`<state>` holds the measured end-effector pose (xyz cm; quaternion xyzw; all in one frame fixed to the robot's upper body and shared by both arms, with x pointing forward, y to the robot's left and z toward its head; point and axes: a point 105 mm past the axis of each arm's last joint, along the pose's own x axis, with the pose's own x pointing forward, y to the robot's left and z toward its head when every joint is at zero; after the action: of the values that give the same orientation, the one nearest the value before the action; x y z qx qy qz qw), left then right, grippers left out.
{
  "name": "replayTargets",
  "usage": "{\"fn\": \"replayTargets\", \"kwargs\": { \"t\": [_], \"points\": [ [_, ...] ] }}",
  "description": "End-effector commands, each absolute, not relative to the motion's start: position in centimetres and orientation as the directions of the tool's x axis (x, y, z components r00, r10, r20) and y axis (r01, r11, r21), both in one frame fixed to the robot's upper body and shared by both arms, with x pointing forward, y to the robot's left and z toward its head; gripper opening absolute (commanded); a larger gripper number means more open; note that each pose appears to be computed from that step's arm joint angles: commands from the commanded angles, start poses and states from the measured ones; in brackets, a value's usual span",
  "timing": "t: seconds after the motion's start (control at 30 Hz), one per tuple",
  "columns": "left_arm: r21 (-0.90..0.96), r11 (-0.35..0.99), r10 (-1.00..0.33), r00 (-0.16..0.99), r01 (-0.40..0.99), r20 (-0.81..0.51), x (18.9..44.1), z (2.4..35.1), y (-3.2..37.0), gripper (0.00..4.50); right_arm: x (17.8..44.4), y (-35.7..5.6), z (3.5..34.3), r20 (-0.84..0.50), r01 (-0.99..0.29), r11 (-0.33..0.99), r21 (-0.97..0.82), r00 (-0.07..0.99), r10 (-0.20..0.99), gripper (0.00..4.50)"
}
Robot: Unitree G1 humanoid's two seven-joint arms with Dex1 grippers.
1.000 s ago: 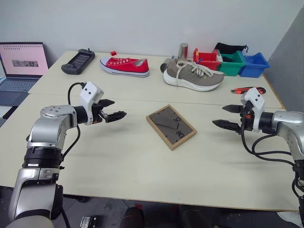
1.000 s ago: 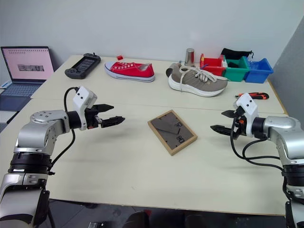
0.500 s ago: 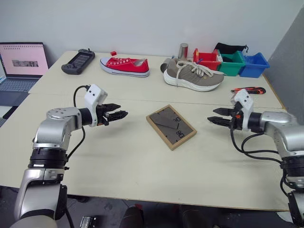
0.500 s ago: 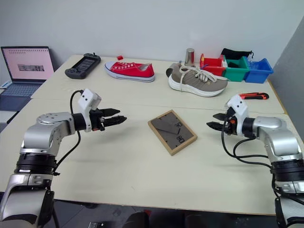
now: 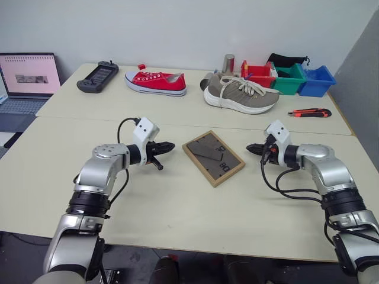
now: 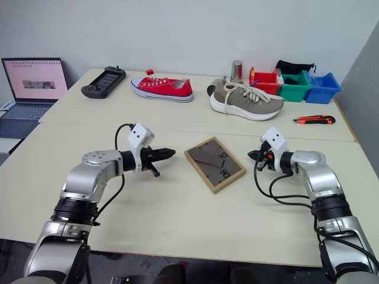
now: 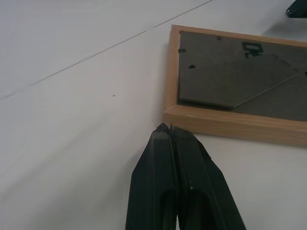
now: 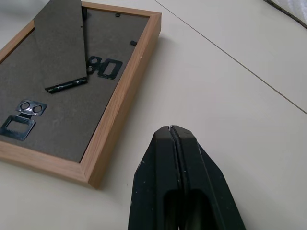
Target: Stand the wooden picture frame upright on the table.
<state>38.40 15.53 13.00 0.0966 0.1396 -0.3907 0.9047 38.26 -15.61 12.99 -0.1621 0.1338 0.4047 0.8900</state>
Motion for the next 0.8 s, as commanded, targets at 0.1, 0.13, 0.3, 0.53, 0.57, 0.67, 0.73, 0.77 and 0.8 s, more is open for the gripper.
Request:
{"fn": "replayTargets", "kwargs": {
  "t": [0.1,0.13,0.3,0.53,0.57,0.67,0.73,0.77,0.8],
  "points": [
    [0.104,0.643,-0.694,0.635,0.759,-0.340,39.6,12.8,13.6,0.03,37.7,-14.0,13.4,-0.370,-0.798,0.555,-0.234,0.601,0.708,0.00],
    [0.105,0.637,-0.697,0.628,0.764,-0.346,39.6,12.6,13.4,0.03,37.5,-13.9,13.3,-0.377,-0.805,0.545,-0.234,0.592,0.713,0.00],
    [0.106,0.618,-0.710,0.611,0.779,-0.352,40.1,12.2,12.6,0.03,35.6,-12.8,12.8,-0.396,-0.853,0.482,-0.201,0.521,0.756,0.00],
    [0.115,0.620,-0.706,0.616,0.776,-0.350,41.1,12.1,12.0,0.03,33.7,-11.1,13.2,-0.383,-0.892,0.427,-0.147,0.449,0.807,0.00],
    [0.116,0.619,-0.706,0.616,0.776,-0.351,41.2,12.0,12.0,0.03,33.5,-11.0,13.2,-0.385,-0.896,0.419,-0.143,0.441,0.811,0.00],
    [0.121,0.614,-0.708,0.612,0.780,-0.352,41.4,12.1,11.9,0.03,32.7,-10.5,13.0,-0.396,-0.911,0.391,-0.131,0.409,0.822,0.00],
    [0.124,0.611,-0.709,0.610,0.782,-0.354,41.5,12.1,11.9,0.03,32.4,-10.4,12.9,-0.400,-0.915,0.383,-0.123,0.399,0.825,0.00],
    [0.126,0.610,-0.709,0.610,0.783,-0.355,41.6,12.2,12.0,0.03,32.3,-10.4,12.8,-0.402,-0.917,0.381,-0.120,0.396,0.825,0.00],
    [0.127,0.609,-0.709,0.609,0.783,-0.355,41.6,12.2,12.0,0.03,32.2,-10.3,12.8,-0.404,-0.917,0.380,-0.118,0.394,0.825,0.00]
  ]
}}
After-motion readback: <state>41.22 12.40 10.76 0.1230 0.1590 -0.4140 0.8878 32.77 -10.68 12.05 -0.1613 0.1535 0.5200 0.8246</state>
